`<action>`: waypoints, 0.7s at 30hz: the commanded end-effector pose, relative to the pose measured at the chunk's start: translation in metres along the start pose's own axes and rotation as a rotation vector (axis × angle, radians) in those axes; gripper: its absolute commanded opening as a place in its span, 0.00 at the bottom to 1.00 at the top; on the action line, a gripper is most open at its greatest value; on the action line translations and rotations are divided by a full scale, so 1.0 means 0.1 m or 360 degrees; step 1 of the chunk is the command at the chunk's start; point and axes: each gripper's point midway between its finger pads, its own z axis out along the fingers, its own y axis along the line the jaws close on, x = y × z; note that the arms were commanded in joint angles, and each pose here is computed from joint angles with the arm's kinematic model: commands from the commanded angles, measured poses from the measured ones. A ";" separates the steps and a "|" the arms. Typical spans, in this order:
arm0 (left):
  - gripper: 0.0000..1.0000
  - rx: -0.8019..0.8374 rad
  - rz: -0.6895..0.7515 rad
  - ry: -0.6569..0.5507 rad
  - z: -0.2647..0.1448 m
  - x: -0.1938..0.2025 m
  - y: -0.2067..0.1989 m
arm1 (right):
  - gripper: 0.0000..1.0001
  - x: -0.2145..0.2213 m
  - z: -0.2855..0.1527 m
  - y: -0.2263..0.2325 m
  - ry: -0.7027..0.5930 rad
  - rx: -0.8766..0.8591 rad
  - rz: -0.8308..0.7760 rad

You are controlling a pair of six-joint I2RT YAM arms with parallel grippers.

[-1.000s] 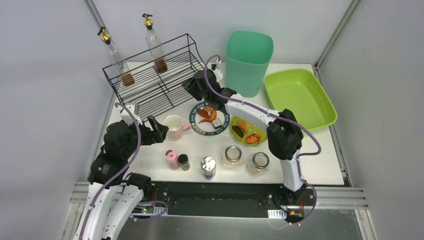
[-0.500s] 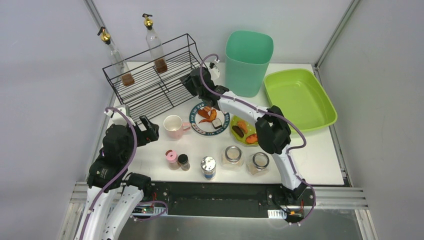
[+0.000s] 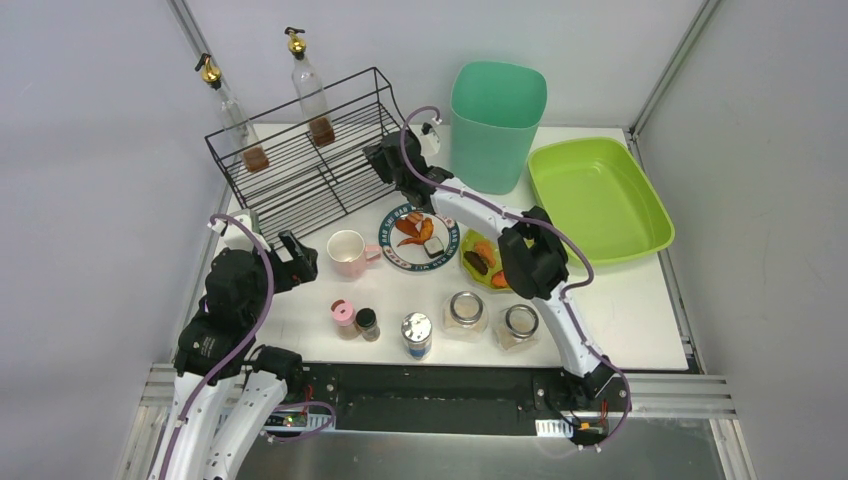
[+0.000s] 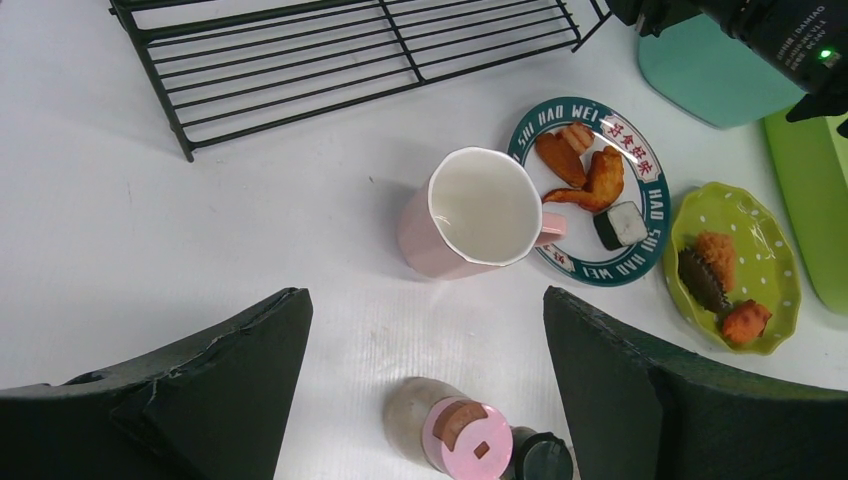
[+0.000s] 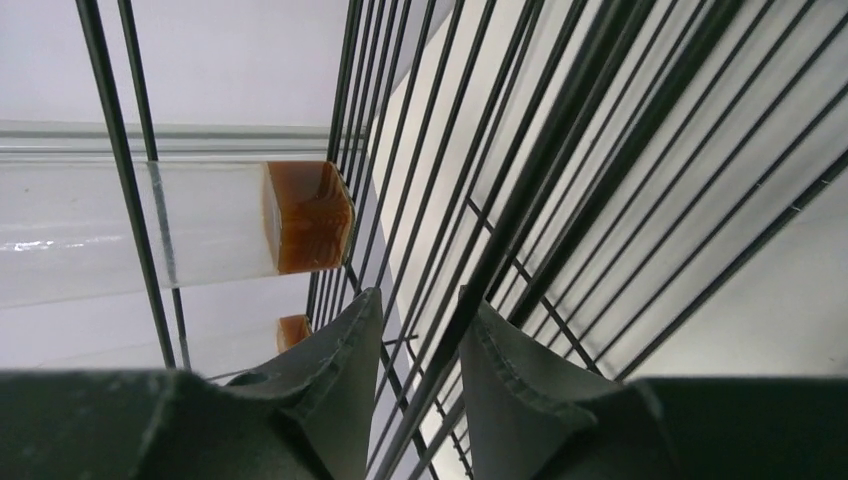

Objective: Clear the kitchen counter

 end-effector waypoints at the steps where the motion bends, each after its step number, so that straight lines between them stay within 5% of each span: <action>1: 0.89 -0.0024 -0.0035 -0.0046 -0.05 -0.09 0.01 | 0.37 -0.06 0.07 0.28 -0.0049 -0.0129 0.0105; 4: 0.89 -0.0022 -0.0034 -0.0037 -0.04 -0.08 0.01 | 0.31 -0.05 0.10 0.29 -0.0051 -0.0138 0.0108; 10: 0.89 -0.0024 -0.0036 -0.0046 -0.05 -0.09 0.01 | 0.00 -0.06 0.04 0.22 -0.0059 -0.0136 0.0107; 21: 0.89 -0.0028 -0.0040 -0.0049 -0.05 -0.09 0.02 | 0.00 -0.12 -0.29 0.05 -0.0156 -0.0094 0.0180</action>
